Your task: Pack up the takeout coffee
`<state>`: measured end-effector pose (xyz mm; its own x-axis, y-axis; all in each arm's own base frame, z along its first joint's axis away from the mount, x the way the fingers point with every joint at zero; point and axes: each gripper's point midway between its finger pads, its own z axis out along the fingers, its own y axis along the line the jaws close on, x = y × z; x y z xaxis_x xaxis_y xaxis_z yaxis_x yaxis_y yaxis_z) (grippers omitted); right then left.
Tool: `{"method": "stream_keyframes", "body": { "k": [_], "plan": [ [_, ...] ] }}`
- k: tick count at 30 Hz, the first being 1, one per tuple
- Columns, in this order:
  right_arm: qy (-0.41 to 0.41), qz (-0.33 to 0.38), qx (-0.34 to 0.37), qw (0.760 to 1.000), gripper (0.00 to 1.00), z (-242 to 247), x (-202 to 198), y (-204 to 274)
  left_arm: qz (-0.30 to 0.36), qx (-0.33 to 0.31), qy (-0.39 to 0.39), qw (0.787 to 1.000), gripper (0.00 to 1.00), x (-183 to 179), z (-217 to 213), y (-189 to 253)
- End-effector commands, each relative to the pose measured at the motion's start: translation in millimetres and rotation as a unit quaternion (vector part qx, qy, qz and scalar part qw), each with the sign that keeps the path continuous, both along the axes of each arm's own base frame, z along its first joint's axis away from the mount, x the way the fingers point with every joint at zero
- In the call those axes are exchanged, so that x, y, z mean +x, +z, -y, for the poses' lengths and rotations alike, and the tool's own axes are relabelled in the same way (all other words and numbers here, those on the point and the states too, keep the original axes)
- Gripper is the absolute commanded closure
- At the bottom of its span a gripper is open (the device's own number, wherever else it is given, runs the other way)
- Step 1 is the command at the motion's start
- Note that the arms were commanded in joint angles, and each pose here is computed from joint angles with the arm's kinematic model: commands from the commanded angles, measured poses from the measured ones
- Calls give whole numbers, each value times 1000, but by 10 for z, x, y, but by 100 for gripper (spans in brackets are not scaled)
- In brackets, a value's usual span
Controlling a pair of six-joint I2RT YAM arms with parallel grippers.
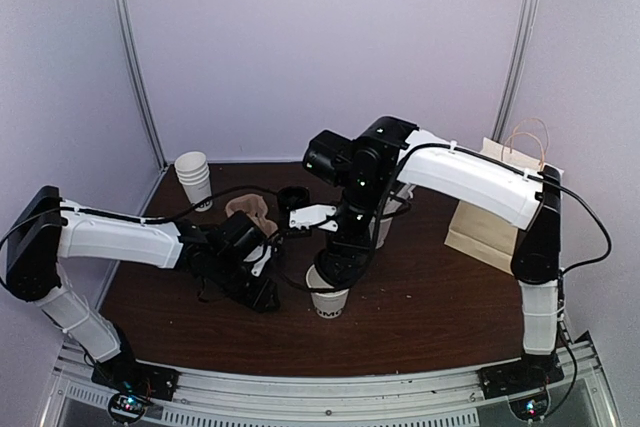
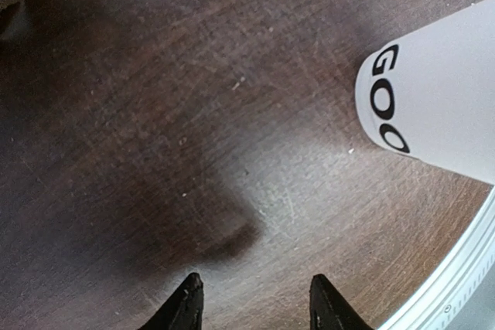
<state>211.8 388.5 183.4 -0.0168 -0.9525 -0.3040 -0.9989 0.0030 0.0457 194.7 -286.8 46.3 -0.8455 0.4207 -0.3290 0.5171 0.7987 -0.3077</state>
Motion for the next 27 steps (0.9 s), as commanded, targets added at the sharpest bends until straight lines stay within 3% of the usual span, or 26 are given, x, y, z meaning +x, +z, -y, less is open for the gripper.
{"method": "stream_keyframes", "body": {
  "k": [1,17,27],
  "plan": [
    [-3,26,-20,999,26,31,39,27,18,-10,14,1000,52,55,-29,77],
    [1,61,-30,998,25,-18,118,44,30,-12,27,999,52,63,-92,99],
    [12,122,9,992,27,624,-63,450,113,-20,25,993,52,270,-115,584]
  ]
}}
